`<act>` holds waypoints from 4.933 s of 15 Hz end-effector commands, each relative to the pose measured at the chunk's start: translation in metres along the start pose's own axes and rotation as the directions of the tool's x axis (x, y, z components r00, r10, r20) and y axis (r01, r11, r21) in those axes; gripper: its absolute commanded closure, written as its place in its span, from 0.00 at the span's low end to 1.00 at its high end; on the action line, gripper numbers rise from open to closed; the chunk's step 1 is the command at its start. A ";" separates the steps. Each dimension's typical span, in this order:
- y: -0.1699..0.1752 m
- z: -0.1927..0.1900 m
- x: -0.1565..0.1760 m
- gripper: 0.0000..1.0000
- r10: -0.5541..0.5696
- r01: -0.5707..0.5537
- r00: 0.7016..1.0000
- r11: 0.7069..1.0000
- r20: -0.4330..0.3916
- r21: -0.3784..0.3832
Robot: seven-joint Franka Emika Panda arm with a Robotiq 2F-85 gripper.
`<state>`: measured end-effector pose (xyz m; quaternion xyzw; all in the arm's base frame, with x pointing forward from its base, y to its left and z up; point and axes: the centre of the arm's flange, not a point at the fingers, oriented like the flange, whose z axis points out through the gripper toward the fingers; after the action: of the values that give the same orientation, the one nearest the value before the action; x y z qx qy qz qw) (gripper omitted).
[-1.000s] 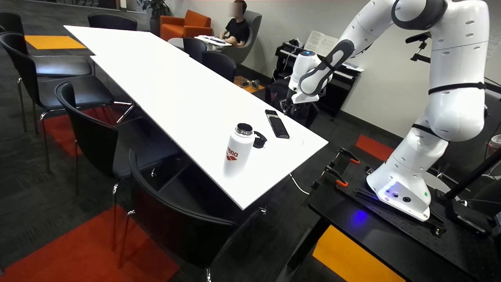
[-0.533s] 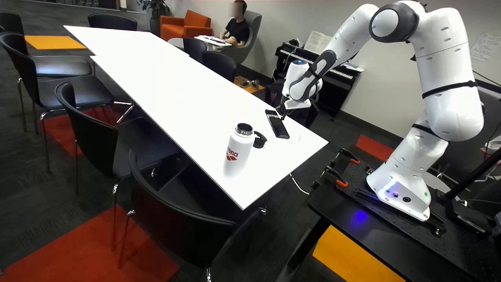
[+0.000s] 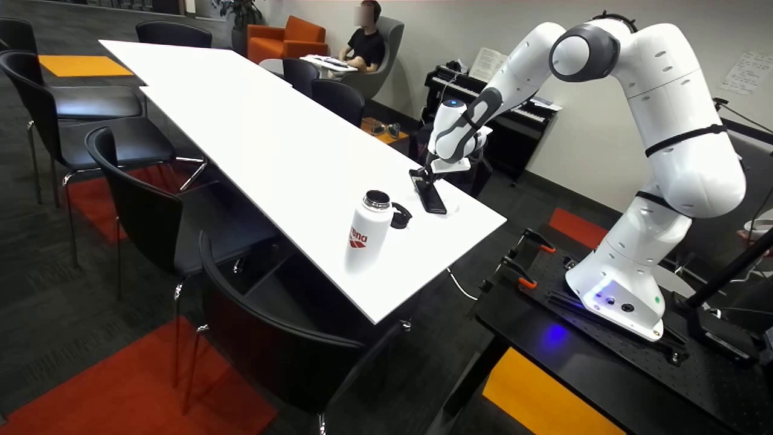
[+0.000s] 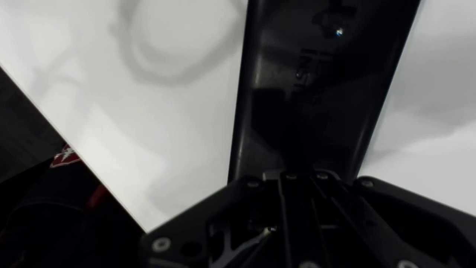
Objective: Close the calculator cover
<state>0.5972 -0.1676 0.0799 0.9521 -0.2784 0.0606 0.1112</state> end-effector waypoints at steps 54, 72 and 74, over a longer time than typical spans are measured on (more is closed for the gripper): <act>0.005 -0.014 -0.030 1.00 -0.237 0.213 0.935 0.970 0.264 0.116; -0.023 0.018 -0.027 1.00 -0.299 0.292 0.916 0.954 0.268 0.068; -0.019 0.017 -0.018 1.00 -0.281 0.274 0.927 0.960 0.248 0.062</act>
<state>0.5837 -0.1373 0.0566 0.9840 -0.1385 -0.0979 0.0552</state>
